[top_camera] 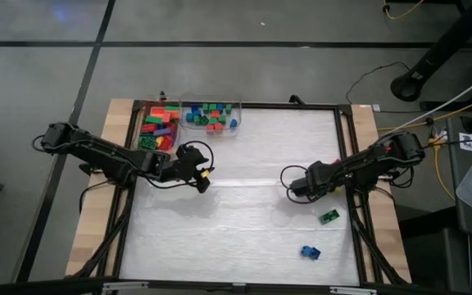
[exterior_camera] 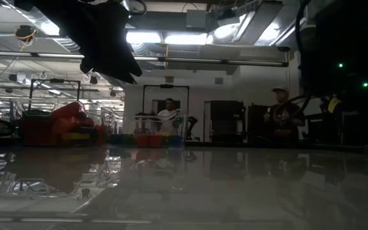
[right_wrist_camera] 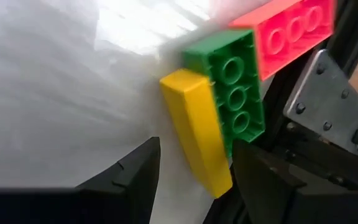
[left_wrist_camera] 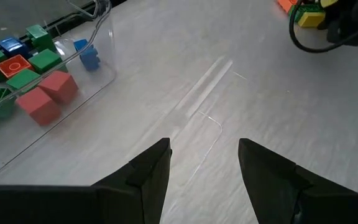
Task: Sort blocks by size
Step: Put the large yellow block into the left transparent bin
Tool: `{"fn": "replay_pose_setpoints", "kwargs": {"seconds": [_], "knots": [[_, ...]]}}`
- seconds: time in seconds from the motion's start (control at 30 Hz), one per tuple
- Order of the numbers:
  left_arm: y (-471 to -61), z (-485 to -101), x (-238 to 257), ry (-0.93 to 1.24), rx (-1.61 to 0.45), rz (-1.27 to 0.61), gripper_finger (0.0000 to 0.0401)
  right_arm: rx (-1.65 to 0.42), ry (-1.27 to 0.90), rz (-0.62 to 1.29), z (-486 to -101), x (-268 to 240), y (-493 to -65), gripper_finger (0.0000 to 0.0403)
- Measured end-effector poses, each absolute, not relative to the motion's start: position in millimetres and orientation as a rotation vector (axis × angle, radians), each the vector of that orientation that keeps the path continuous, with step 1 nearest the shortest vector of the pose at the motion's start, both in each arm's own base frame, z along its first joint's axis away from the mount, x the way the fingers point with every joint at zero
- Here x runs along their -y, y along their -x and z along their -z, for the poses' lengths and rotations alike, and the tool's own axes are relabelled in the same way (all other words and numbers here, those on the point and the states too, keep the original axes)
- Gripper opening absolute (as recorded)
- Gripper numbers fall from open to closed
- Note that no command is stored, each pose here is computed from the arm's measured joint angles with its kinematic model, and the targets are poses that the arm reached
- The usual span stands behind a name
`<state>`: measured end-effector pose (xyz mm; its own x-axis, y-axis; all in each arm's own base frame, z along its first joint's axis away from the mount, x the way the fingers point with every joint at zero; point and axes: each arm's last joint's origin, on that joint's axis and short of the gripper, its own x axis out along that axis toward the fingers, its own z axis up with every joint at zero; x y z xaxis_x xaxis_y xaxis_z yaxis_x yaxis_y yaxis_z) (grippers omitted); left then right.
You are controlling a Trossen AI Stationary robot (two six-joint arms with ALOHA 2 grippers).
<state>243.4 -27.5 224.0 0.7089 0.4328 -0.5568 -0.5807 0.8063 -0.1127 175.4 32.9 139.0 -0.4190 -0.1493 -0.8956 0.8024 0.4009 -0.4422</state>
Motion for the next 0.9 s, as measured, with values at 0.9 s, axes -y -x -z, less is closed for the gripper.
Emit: {"fn": "replay_pose_setpoints", "kwargs": {"seconds": [0.9], "knots": [[-243,-224,28,0.289,-0.541,-0.571,0.0178,-1.689,-0.72,0.992,-136,-39,-188,0.0084]]}}
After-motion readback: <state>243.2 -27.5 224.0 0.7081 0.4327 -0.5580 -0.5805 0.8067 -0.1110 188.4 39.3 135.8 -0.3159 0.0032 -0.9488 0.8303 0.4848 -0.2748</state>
